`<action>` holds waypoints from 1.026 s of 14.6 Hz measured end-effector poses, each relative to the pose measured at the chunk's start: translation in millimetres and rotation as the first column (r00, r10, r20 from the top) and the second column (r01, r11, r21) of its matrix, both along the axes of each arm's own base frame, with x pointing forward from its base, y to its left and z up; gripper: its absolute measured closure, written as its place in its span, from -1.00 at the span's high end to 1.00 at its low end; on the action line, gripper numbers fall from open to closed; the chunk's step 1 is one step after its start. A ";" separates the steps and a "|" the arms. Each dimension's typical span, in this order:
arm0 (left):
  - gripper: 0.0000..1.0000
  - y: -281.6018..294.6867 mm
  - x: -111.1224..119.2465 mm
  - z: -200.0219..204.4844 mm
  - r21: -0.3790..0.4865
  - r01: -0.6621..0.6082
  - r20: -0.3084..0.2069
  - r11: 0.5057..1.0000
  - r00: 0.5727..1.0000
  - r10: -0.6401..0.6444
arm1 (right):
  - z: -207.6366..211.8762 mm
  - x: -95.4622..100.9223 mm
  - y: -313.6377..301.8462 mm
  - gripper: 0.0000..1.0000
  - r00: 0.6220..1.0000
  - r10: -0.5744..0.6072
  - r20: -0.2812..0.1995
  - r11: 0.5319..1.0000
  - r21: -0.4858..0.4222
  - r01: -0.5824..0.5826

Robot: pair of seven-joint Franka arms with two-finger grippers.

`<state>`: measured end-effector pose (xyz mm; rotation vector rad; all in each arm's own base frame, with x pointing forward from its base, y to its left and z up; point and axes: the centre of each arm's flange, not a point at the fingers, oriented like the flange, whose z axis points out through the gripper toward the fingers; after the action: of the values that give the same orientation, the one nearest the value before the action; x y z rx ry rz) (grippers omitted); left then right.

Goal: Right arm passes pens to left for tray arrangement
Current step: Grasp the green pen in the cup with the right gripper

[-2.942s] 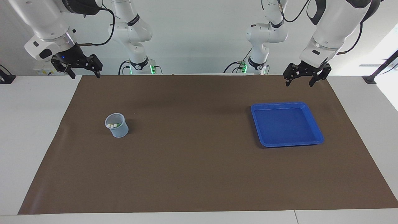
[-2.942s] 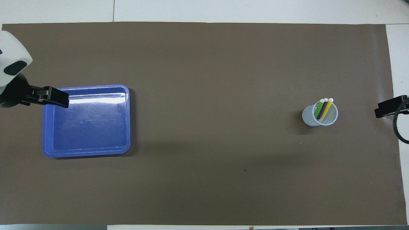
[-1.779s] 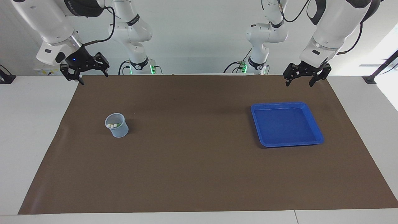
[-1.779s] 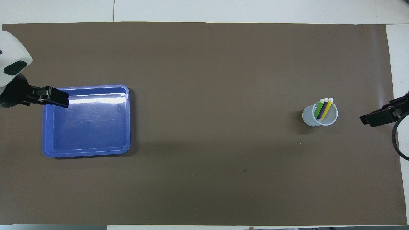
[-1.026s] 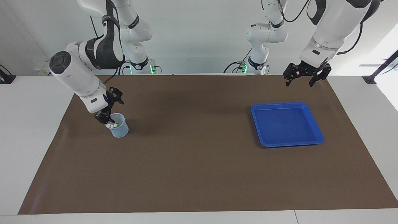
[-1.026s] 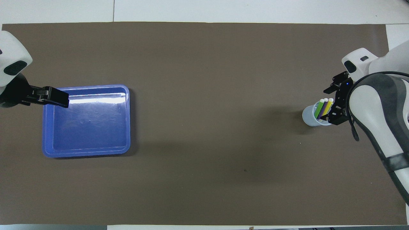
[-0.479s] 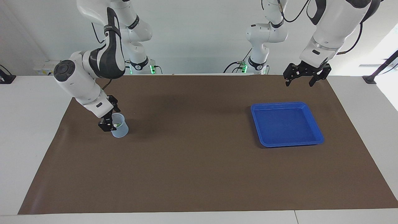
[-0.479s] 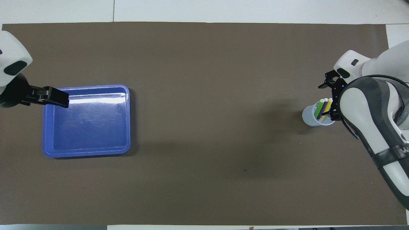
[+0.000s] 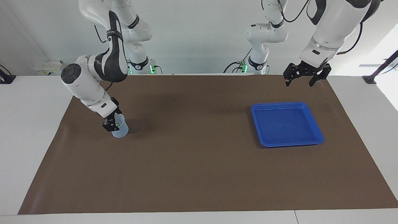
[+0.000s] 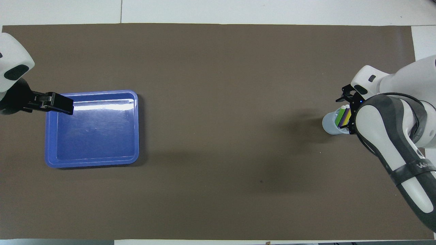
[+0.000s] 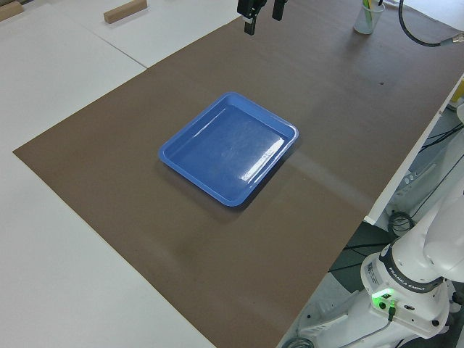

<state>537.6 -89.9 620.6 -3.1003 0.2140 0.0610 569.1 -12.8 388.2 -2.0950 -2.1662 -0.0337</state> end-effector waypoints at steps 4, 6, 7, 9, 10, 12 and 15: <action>1.00 0.0 0.0 0.0 0.000 0.000 0.000 1.000 1.000 0.000 | -0.9 -4.1 -7.2 0.53 1.000 -0.005 0.001 1.000 0.000 0.005; 1.00 0.0 0.0 0.0 0.000 0.000 0.000 1.000 1.000 0.000 | -0.3 -4.6 -10.7 0.44 1.000 -0.006 0.002 1.000 0.001 0.006; 1.00 0.0 0.0 0.0 0.000 0.000 0.000 1.000 1.000 0.000 | -0.1 -4.7 -11.0 0.44 1.000 -0.007 0.003 1.000 0.001 0.007; 1.00 0.0 -0.1 -0.1 0.000 0.000 -0.001 1.000 1.000 0.000 | -1.2 -5.4 -10.9 0.45 1.000 -0.006 0.000 1.000 0.001 0.006; 1.00 0.0 -0.2 -0.1 0.000 0.000 -0.002 1.000 1.000 0.000 | -2.2 -6.0 -10.9 0.37 1.000 -0.006 -0.002 1.000 0.001 0.006; 1.00 0.1 -0.3 -0.2 0.000 0.000 -0.002 1.000 1.000 0.000 | -3.5 -6.7 -10.9 0.16 1.000 -0.006 -0.004 1.000 0.001 0.006; 1.00 0.1 -0.6 0.1 0.001 0.000 -0.003 1.000 1.000 0.000 | -3.9 -7.1 -10.8 -0.15 1.000 -0.006 -0.004 1.000 0.001 0.006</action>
<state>537.0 -89.7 620.6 -3.0999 0.2139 0.0656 562.0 -23.6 384.2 -2.0993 -2.1568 -0.0308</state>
